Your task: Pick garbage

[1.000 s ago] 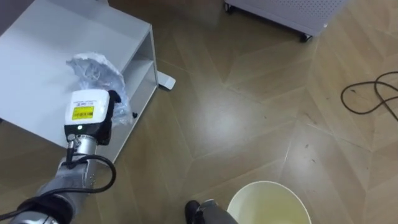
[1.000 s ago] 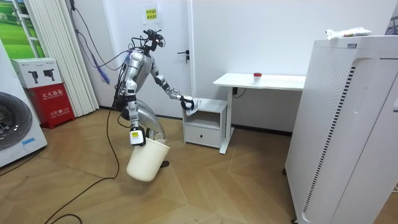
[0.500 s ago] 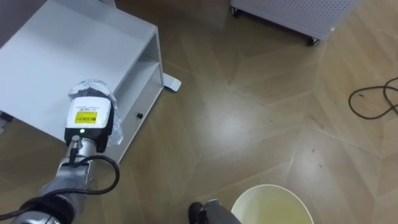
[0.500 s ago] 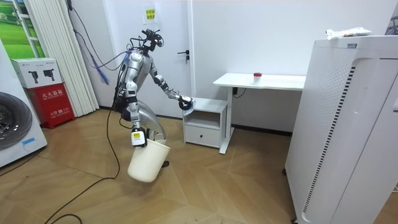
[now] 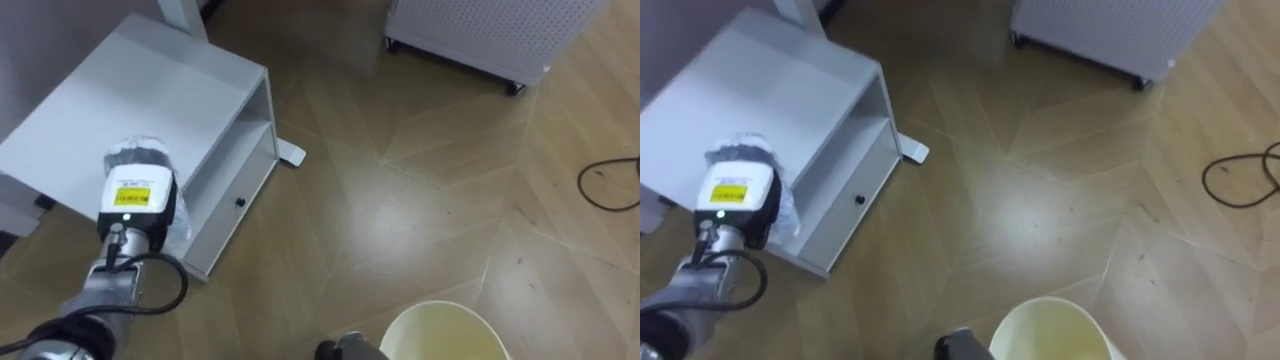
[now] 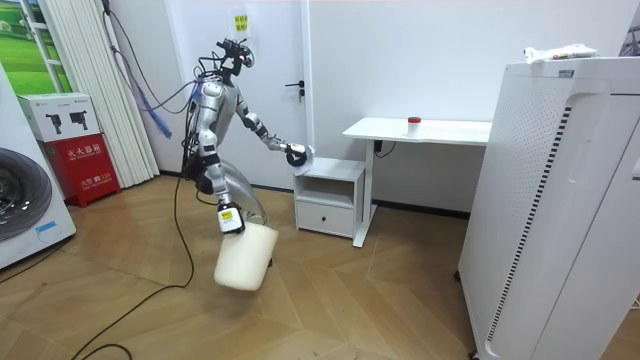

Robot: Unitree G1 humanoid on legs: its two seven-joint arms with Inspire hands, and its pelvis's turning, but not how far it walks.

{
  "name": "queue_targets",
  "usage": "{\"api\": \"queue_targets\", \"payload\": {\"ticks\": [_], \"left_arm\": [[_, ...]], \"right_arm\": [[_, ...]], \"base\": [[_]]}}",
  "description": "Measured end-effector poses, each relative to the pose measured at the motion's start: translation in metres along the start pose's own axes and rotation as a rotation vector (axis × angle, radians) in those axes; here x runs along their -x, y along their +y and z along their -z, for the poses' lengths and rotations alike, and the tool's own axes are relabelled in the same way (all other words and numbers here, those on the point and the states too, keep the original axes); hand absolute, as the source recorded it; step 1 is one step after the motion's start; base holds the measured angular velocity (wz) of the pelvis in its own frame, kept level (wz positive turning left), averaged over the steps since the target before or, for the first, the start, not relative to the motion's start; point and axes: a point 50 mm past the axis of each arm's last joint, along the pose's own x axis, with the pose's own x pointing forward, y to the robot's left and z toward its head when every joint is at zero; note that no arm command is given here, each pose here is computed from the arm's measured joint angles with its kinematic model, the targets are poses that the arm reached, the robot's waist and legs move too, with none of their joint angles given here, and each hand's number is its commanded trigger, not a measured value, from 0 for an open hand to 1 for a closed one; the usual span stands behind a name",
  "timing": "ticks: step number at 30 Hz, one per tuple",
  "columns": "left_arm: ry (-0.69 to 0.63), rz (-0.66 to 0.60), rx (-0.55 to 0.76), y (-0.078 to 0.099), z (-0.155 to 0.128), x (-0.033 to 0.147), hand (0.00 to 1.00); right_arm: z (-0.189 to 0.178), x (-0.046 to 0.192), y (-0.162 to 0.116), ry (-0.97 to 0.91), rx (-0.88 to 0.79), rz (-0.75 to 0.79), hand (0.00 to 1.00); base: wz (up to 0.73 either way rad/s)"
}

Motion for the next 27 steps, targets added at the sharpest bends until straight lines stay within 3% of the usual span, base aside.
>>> {"api": "queue_targets", "payload": {"ticks": [8,14,16,21,27], "left_arm": [[-0.056,-0.120,0.235,0.008,-0.033,0.001,1.00],[-0.182,-0.146,0.454,0.011,-0.085,0.015,1.00],[-0.209,-0.101,0.559,0.008,-0.102,0.024,1.00],[-0.233,0.026,0.679,-0.007,-0.122,0.042,1.00],[-0.290,0.111,0.793,-0.010,-0.141,0.056,1.00]], "right_arm": [[-0.034,-0.003,0.010,-0.135,0.019,0.009,1.00],[-0.072,-0.006,0.020,-0.254,0.095,0.008,1.00],[-0.083,-0.005,0.029,-0.288,0.117,-0.012,1.00],[-0.100,-0.001,0.051,-0.347,0.097,-0.084,1.00],[-0.102,0.006,0.079,-0.380,0.108,-0.175,1.00]], "base": [[0.08],[0.07],[0.05],[0.07],[0.02]]}}
